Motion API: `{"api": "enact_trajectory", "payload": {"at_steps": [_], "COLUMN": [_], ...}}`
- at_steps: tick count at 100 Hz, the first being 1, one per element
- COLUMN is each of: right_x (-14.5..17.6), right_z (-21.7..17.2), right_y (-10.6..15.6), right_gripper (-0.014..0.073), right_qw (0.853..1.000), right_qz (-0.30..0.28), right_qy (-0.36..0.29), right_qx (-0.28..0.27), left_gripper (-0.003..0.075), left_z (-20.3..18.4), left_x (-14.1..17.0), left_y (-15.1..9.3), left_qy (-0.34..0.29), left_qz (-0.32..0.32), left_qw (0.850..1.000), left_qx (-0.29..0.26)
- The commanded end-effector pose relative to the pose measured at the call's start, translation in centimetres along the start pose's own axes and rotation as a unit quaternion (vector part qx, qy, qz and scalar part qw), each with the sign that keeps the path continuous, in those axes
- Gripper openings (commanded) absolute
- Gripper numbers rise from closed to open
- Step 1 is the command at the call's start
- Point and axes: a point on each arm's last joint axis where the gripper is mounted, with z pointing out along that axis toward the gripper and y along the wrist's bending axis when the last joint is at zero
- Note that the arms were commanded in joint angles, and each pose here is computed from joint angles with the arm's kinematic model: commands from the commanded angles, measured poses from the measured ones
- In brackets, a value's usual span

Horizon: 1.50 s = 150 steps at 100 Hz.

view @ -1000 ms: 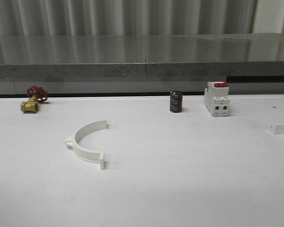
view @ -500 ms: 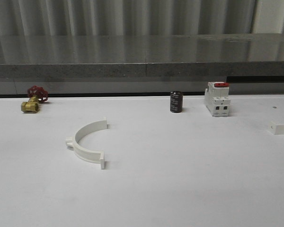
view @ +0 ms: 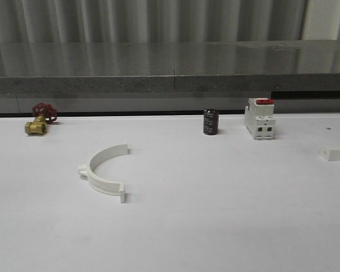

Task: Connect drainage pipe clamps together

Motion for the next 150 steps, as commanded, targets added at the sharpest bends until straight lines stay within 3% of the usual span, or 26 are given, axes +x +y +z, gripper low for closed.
{"api": "enact_trajectory", "payload": {"at_steps": [1,10,22,40,70,114,126,138,150], "right_x": [-2.4,-3.8,-5.7,-7.7,-8.4,-8.6,-8.2,-8.3,-8.4], "right_z": [1.4,3.2,5.6,10.5,18.2,24.6,25.4,25.4,25.5], "right_y": [0.1,0.2,0.3,0.0,-2.1,-2.5,-2.5,-2.5,-2.5], "right_gripper": [0.0204,0.0336,0.0398,0.0398,0.0398,0.0391,0.0307,0.0064,-0.0070], "right_qw": [1.000,0.997,0.994,0.984,0.961,0.959,0.958,0.960,0.963], "right_qz": [-0.006,-0.007,-0.007,0.004,0.043,0.045,0.045,0.045,0.046], "right_qy": [0.028,0.075,0.105,0.174,0.270,0.278,0.280,0.272,0.264], "right_qx": [0.008,0.012,0.015,0.026,0.048,0.045,0.045,0.045,0.044], "left_gripper": [-0.0021,-0.0021,-0.0021,-0.0021,-0.0021,-0.0021,-0.0021,-0.0021,-0.0021], "left_z": [-0.3,-0.3,-0.3,-0.3,-0.3,-0.3,-0.3,-0.3,-0.3], "left_x": [-1.3,-1.3,-1.3,-1.3,-1.3,-1.3,-1.3,-1.3,-1.3], "left_y": [-0.1,-0.1,-0.1,-0.1,-0.1,-0.1,-0.1,-0.1,-0.1], "left_qy": [-0.039,-0.039,-0.039,-0.040,-0.040,-0.040,-0.040,-0.040,-0.040], "left_qz": [0.001,0.001,0.001,0.001,0.001,0.001,0.001,0.001,0.001], "left_qw": [0.999,0.999,0.999,0.999,0.999,0.999,0.999,0.999,0.999], "left_qx": [0.003,0.003,0.003,0.003,0.003,0.003,0.003,0.003,0.003]}}
